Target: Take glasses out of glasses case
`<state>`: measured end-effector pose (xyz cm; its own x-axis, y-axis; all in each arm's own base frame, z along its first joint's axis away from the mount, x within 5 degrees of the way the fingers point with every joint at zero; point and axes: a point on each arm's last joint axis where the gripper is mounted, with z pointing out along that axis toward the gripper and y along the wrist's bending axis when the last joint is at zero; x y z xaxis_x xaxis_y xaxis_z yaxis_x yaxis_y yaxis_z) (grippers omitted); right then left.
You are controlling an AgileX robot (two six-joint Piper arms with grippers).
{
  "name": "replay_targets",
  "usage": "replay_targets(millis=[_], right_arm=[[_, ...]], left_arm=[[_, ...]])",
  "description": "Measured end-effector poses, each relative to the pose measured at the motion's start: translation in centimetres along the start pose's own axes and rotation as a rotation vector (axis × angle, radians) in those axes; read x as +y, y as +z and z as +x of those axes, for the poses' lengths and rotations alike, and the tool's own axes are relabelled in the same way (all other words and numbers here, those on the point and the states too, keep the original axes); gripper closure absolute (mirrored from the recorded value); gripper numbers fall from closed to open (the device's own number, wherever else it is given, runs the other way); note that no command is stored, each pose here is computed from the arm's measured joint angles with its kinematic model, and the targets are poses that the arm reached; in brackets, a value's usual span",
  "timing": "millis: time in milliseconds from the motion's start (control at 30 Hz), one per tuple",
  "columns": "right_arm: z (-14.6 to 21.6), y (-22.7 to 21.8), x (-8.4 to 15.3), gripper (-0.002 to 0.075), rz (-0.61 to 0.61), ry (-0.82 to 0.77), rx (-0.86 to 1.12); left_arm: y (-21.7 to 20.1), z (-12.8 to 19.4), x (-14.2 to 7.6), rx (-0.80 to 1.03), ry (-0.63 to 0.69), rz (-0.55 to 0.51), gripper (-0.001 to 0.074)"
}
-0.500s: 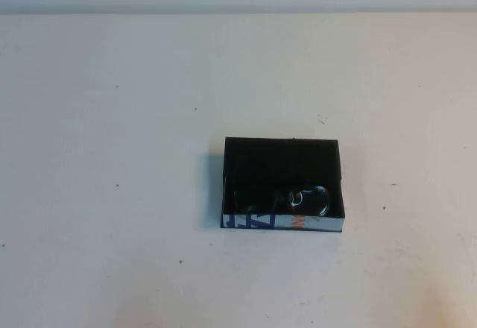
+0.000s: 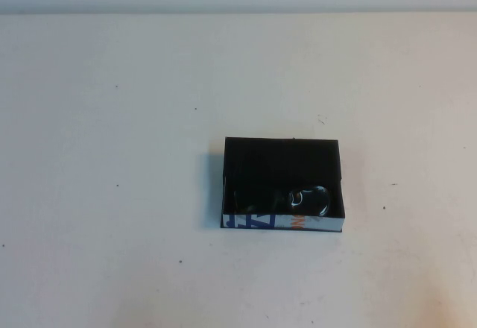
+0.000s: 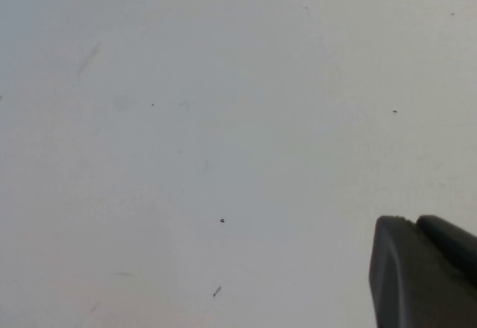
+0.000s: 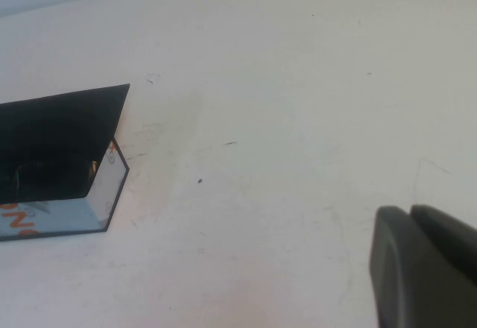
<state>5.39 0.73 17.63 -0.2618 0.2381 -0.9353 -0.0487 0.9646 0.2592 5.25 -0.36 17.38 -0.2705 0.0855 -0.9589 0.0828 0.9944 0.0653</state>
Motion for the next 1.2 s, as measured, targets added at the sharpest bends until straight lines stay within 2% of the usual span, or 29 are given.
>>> replay_targets(millis=[467, 633, 767, 1000, 1200], right_arm=[[0.0, 0.0, 0.0, 0.0743, 0.000, 0.000, 0.000], [0.0, 0.0, 0.2, 0.0743, -0.018, 0.057, 0.003], [0.0, 0.0, 0.6, 0.0743, -0.061, 0.191, 0.009], [-0.6, -0.2, 1.6, 0.0743, -0.194, 0.635, -0.006], [-0.8, -0.2, 1.8, 0.0743, -0.223, 0.746, -0.013]], left_arm=[[0.0, 0.0, 0.0, 0.000, 0.000, 0.000, 0.0740], [0.0, 0.0, 0.0, 0.000, 0.000, 0.000, 0.0740], [0.0, 0.0, 0.0, 0.000, 0.000, 0.000, 0.0740], [0.0, 0.0, 0.0, 0.000, 0.000, 0.000, 0.0740], [0.0, 0.0, 0.0, 0.000, 0.000, 0.000, 0.0740]])
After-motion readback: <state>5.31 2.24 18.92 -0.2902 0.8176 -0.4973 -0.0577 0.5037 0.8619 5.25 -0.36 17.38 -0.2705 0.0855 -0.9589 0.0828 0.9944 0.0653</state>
